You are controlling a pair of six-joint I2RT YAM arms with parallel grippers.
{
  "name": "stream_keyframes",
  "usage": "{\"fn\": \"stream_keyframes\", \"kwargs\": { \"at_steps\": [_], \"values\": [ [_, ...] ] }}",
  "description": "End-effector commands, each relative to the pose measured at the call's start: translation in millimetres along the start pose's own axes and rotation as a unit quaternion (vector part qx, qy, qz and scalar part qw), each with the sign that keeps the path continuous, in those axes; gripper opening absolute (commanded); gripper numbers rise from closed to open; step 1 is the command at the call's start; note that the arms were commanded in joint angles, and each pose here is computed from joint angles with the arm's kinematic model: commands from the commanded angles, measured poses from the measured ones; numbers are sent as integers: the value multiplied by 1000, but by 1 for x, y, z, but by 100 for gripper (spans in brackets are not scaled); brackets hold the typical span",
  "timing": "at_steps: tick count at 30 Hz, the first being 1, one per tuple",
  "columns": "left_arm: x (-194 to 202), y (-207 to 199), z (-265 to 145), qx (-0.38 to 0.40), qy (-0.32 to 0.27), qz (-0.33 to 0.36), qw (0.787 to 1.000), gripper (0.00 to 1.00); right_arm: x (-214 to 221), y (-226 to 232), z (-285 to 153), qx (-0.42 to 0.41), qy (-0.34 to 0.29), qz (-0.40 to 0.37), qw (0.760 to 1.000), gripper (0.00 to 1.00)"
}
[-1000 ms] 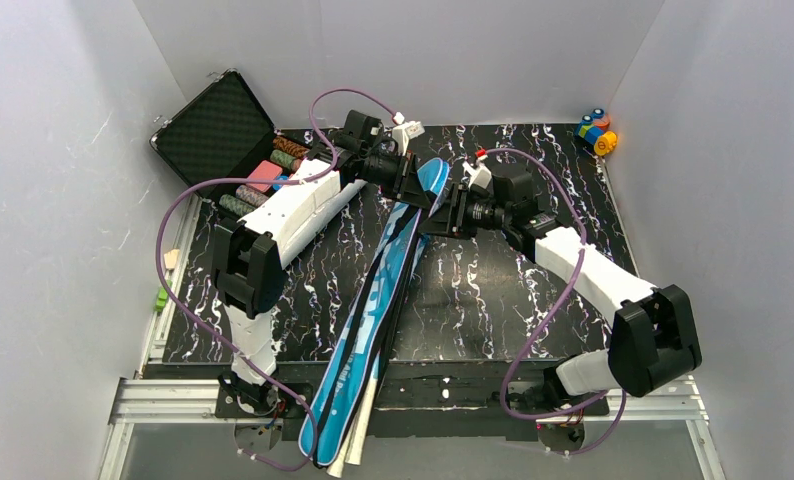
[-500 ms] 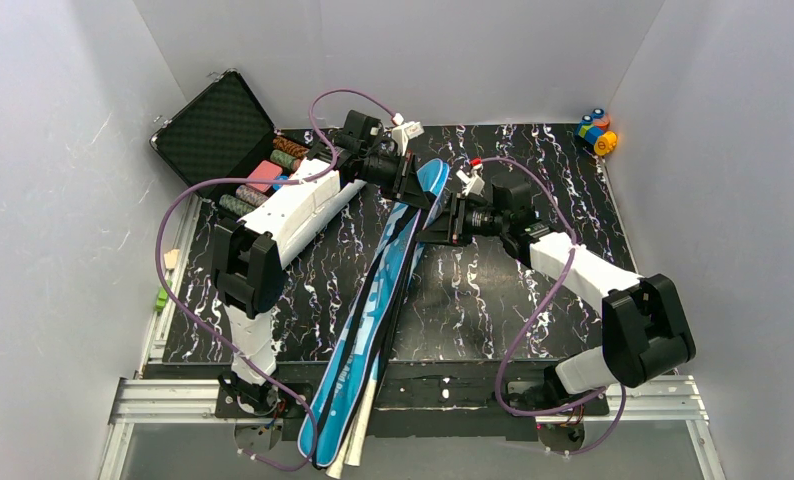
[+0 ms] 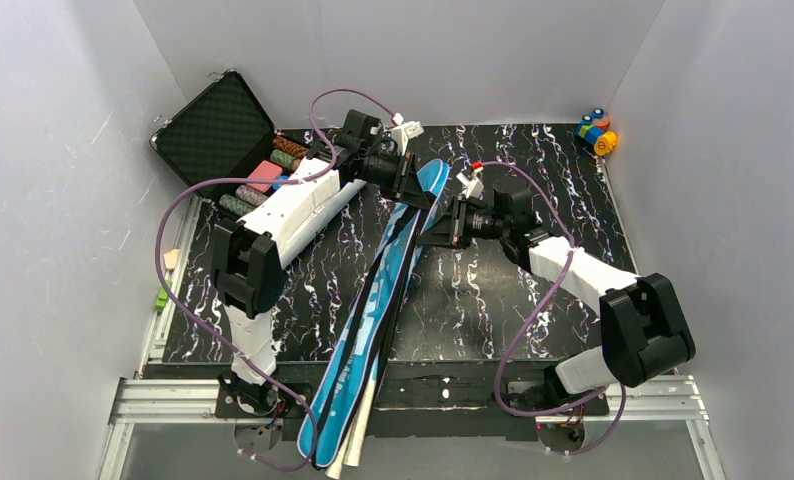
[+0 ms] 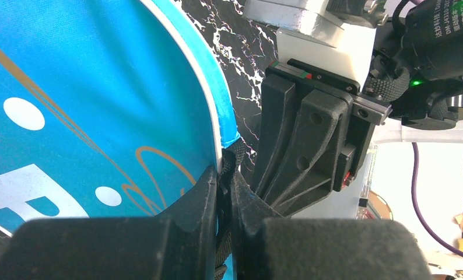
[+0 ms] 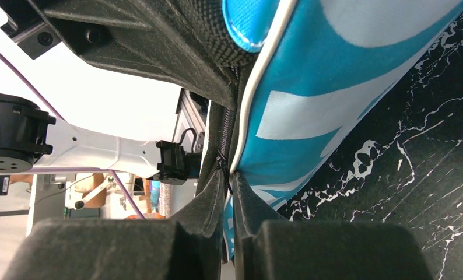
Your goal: Pack up the badminton gear
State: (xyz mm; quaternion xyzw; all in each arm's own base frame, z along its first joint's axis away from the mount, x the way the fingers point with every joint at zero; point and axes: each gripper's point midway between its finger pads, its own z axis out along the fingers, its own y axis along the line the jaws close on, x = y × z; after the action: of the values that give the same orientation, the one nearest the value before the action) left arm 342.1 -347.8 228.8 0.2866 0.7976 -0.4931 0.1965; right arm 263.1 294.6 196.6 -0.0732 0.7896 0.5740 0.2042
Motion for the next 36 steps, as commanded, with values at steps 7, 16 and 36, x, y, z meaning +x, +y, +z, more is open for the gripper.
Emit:
{"fn": "stream_keyframes", "kwargs": {
  "at_steps": [7,16,36],
  "values": [
    [-31,-45,-28,20,-45,58,997,0,0,21,-11,-32,-19,-18,999,1],
    [-31,-35,-25,3,-46,58,997,0,13,35,-19,-61,-12,1,998,1],
    [-55,-10,-28,-74,-79,103,989,0,63,51,-7,-96,96,208,969,1]
  ]
}}
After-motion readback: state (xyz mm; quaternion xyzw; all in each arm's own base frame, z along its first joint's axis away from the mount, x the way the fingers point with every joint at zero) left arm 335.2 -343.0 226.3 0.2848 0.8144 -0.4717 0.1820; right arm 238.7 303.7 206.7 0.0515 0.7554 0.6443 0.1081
